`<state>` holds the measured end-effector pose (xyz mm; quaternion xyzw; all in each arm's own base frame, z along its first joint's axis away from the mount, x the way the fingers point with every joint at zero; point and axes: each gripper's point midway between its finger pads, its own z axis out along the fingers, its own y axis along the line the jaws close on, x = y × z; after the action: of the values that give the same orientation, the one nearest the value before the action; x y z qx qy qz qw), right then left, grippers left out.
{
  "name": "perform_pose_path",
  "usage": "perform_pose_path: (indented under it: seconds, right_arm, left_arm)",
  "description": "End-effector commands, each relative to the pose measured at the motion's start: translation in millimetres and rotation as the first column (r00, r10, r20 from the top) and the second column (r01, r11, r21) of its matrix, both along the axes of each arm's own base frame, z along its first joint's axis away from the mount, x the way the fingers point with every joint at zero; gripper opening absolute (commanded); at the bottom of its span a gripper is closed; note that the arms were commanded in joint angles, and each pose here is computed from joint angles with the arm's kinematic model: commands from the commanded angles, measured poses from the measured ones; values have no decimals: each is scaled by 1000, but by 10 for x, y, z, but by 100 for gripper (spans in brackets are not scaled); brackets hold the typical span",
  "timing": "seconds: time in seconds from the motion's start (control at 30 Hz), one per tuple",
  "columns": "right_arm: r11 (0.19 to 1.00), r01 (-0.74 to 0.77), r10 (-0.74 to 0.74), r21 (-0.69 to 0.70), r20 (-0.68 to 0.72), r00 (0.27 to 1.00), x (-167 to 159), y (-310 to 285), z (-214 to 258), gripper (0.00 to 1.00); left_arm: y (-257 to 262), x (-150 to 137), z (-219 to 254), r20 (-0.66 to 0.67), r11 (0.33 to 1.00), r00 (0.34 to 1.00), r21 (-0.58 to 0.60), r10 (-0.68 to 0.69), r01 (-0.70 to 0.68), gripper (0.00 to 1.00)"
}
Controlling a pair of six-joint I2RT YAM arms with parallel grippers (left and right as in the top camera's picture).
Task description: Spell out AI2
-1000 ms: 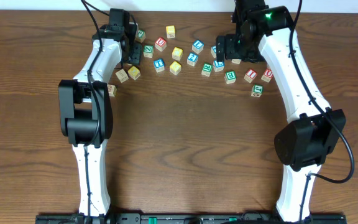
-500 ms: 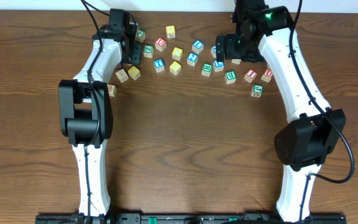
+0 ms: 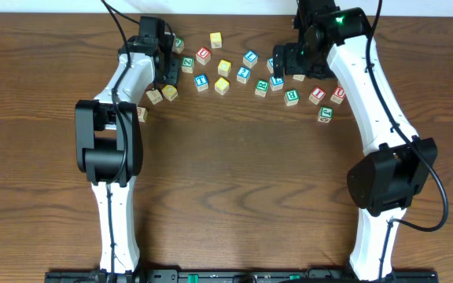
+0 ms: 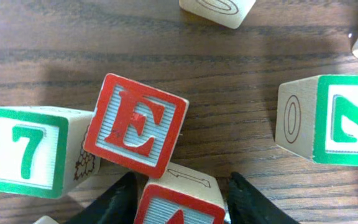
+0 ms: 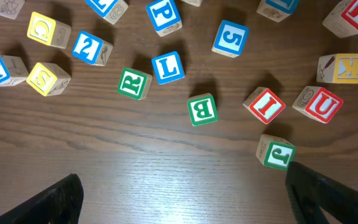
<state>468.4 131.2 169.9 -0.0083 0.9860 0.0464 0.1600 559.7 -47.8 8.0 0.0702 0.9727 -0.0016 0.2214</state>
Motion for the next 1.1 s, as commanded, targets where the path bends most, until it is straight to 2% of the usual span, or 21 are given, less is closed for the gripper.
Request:
perform_pose_path:
  seconds: [0.0,0.1,0.2,0.33,0.53,0.8,0.97,1.07]
  right_arm:
    - [1000,-16,16,-11,2,1000,-14,31,-4,99]
    - [1000,-16,16,-11,3,1000,-12,30,-3,99]
    - [1000,-16,16,-12,3,1000,-11,30,-3,99]
    - [1000,-10,10,-26,7,1000,-4,3,-3,99]
    - [999,-8,9,-31,8,1000,-2,-6,-3,99]
    - [1000,-8,9,-30,15,1000,14,-2,3,99]
    - [999,-6,7,-33,21,1000,26,-7,7,99]
    - [999,-4,5,-39,24,1000,32,-18,8,99]
  left_arm:
    - [39,-42,-125,-22,1000,1000,11,7,-6,45]
    - [39,-41,-123,-22,1000,1000,10,7,-7,44]
    - [42,-37,-92,-18,1000,1000,5,25,-25,38]
    - [43,-19,30,1,999,999,-8,50,-50,34]
    - [37,19,336,52,998,997,-23,63,-62,33]
    - [31,0,982,139,992,983,-70,116,-107,32]
    - [-20,-209,1434,146,980,974,-119,176,-159,29]
    - [-136,-478,1696,121,983,981,-115,154,-140,29]
